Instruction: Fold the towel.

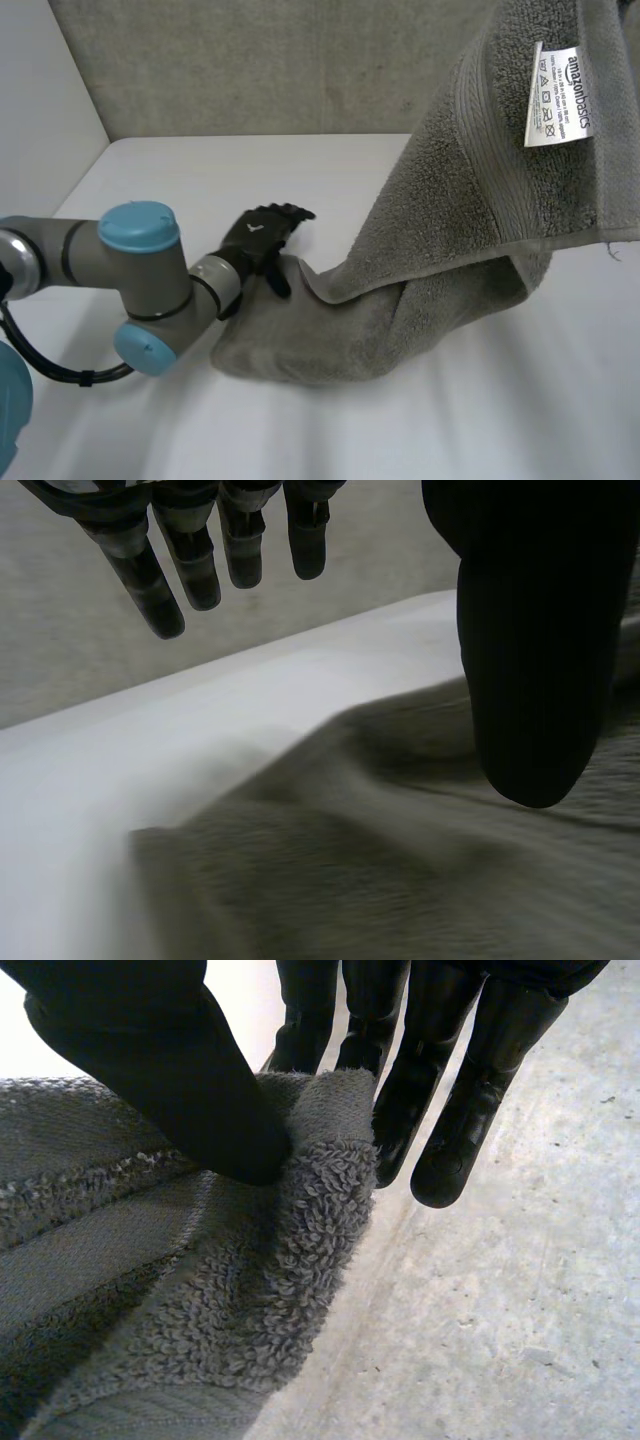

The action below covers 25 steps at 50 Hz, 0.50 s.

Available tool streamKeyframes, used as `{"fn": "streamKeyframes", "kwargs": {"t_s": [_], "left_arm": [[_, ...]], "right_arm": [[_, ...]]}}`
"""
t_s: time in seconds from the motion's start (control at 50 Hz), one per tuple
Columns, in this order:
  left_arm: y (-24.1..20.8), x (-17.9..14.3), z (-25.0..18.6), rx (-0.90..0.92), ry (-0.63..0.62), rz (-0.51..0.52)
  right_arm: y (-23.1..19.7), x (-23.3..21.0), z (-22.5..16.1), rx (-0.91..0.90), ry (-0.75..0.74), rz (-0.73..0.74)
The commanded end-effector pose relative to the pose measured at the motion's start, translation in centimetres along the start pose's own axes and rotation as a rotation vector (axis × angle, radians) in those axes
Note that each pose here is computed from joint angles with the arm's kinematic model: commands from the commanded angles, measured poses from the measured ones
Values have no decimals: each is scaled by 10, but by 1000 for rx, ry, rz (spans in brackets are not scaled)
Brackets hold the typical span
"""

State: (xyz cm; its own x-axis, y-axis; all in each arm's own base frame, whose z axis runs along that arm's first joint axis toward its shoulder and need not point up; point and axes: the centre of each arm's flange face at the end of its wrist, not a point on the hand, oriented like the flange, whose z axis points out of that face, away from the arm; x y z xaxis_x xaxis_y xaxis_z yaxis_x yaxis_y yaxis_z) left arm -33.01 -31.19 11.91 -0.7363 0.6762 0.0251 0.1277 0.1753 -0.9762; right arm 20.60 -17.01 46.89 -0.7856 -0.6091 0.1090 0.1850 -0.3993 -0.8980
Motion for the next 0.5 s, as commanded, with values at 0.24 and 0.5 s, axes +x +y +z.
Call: {"fn": "streamKeyframes", "kwargs": {"t_s": [0.24, 0.5], "left_arm": [[20, 45, 8, 26, 150, 26], [-99, -49, 5, 411, -317, 253]], "right_arm": [[5, 2, 2, -15, 8, 2], [41, 58, 20, -83, 145, -22]]}}
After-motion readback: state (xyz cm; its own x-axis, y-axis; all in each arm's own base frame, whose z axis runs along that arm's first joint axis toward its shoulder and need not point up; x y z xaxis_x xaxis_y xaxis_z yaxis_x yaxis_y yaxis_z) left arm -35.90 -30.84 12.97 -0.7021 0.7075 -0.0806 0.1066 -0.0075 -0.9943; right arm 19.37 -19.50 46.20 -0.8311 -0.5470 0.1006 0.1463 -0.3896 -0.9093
